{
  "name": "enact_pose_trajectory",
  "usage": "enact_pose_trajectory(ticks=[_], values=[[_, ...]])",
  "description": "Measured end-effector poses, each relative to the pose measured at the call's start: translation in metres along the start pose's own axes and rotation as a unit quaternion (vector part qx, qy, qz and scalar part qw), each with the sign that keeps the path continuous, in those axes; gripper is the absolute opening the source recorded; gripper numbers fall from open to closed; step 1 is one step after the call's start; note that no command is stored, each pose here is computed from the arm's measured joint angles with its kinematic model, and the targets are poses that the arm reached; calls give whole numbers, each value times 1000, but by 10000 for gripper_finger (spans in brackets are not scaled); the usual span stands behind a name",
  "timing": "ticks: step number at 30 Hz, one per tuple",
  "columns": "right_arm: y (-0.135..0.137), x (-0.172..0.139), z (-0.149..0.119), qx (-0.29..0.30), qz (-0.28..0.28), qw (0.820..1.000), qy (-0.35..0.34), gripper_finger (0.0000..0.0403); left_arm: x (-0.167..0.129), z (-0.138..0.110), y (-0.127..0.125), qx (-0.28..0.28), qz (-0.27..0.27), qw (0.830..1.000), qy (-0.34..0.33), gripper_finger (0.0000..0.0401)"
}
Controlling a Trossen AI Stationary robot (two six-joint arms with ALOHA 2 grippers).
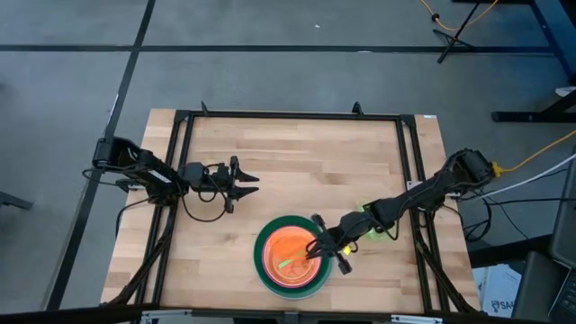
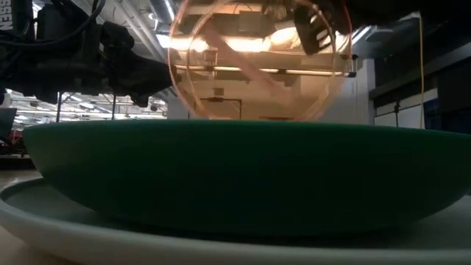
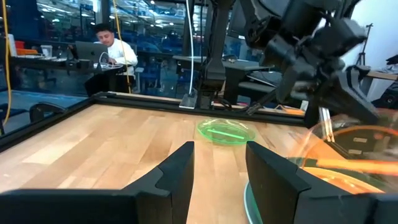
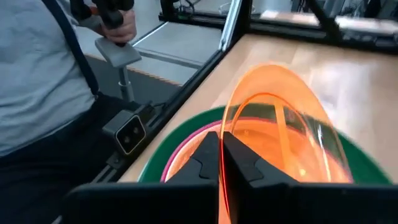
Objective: Stack plastic plates
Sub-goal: Stack the transparent orange plate on the transparent green plate
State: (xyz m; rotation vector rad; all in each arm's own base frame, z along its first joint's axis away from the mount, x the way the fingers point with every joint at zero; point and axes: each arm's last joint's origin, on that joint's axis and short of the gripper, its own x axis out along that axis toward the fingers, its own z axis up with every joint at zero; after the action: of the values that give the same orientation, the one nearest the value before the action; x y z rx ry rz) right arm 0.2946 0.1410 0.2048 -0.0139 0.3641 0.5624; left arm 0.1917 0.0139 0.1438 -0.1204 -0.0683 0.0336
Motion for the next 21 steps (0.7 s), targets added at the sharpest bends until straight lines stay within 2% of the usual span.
enact_pose_trajectory(ticks=[6, 18, 21], values=[[-3, 17, -15, 16, 8, 1000, -2, 0, 0, -1, 0, -1, 0, 1000, 3, 138], [-4, 19, -16, 34, 7, 999, 0, 0, 0, -1, 0, 11, 2, 1000, 5, 138], [-4, 19, -16, 57, -5, 998, -1, 0, 0, -1, 0, 11, 2, 1000, 5, 138]])
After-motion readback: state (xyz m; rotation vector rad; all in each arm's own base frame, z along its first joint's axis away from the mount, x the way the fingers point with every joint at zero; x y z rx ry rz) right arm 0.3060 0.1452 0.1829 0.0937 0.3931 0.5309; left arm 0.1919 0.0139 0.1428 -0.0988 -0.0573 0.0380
